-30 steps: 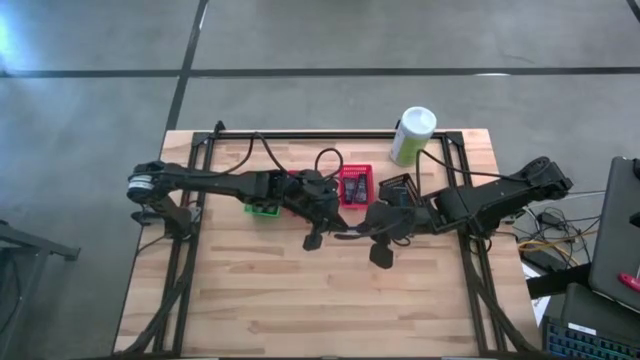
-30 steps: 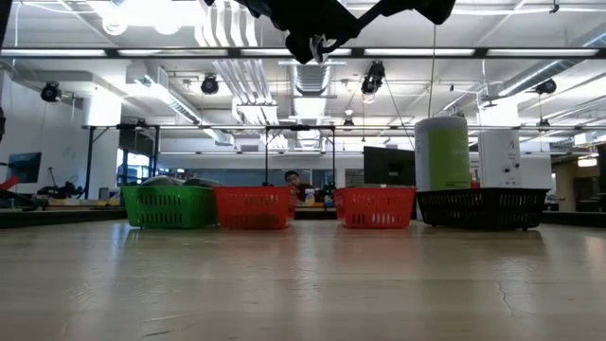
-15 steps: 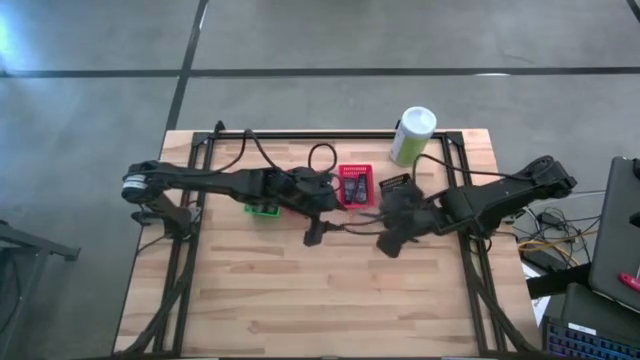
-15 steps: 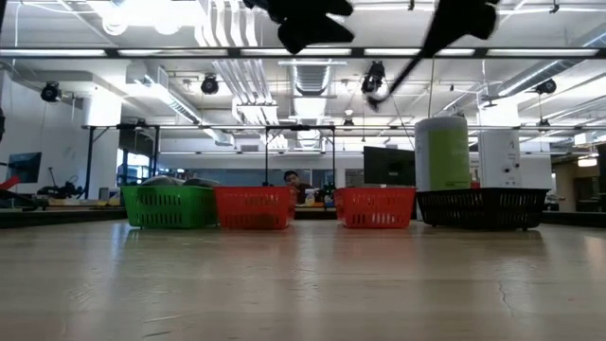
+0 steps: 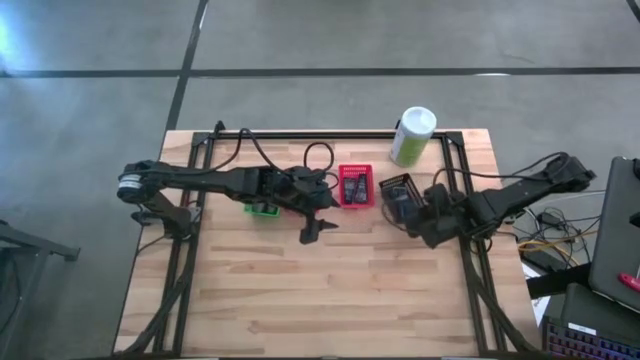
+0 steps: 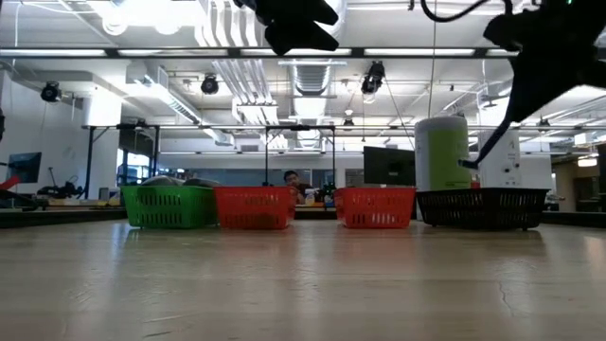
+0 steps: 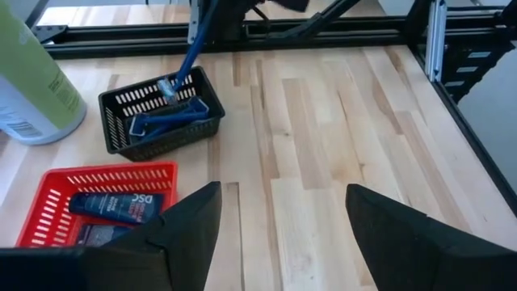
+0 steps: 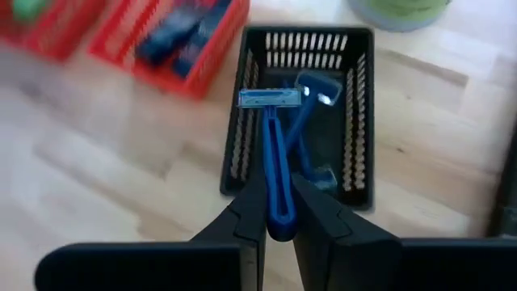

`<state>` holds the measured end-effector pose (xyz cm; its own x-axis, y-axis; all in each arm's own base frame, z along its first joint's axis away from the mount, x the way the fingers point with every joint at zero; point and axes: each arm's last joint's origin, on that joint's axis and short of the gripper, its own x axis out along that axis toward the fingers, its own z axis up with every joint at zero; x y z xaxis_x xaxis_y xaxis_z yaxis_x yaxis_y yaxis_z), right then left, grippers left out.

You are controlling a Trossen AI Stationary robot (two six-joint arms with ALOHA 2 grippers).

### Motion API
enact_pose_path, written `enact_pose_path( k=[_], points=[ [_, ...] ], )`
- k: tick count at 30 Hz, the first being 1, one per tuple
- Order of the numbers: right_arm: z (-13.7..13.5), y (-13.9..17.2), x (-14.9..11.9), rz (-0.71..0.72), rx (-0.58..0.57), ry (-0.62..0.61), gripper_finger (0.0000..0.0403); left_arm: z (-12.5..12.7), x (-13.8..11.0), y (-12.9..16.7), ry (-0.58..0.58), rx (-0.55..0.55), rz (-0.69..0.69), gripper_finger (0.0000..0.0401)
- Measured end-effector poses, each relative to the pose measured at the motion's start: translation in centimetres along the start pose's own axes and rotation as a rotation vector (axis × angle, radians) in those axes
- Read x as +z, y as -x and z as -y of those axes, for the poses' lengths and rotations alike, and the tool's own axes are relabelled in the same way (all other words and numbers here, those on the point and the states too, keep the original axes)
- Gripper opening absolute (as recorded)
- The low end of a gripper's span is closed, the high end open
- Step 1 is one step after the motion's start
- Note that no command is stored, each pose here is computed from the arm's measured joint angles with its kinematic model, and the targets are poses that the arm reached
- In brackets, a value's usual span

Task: Pick & Place Travel size toiletries
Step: Put the blue shaver into the black bin, then return to Home Position

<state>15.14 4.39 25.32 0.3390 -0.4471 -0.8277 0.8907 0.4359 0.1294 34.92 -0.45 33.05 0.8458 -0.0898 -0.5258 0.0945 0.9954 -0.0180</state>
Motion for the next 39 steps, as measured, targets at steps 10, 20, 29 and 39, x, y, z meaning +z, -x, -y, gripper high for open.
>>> enact_pose_path(
  k=[10, 20, 29, 39],
  points=[
    [2.3, -3.8, -0.3, 0.099, -0.088, -0.092, 0.0034, -0.1, -0.1, 0.0, -0.015, 0.028, -0.006, 0.0268],
    [2.9, -7.4, -0.8, 0.125, -0.074, -0.141, 0.0038, -0.2, -0.1, 0.0, -0.03, 0.062, -0.007, 0.0268],
    [3.1, -7.7, -0.7, 0.131, -0.091, -0.12, 0.0128, -0.2, 0.0, 0.0, -0.03, 0.07, -0.008, 0.0266],
    [2.0, -6.1, 0.3, 0.035, -0.003, -0.067, 0.0254, -0.3, -0.1, 0.0, -0.022, 0.073, -0.007, 0.0266]
  ],
)
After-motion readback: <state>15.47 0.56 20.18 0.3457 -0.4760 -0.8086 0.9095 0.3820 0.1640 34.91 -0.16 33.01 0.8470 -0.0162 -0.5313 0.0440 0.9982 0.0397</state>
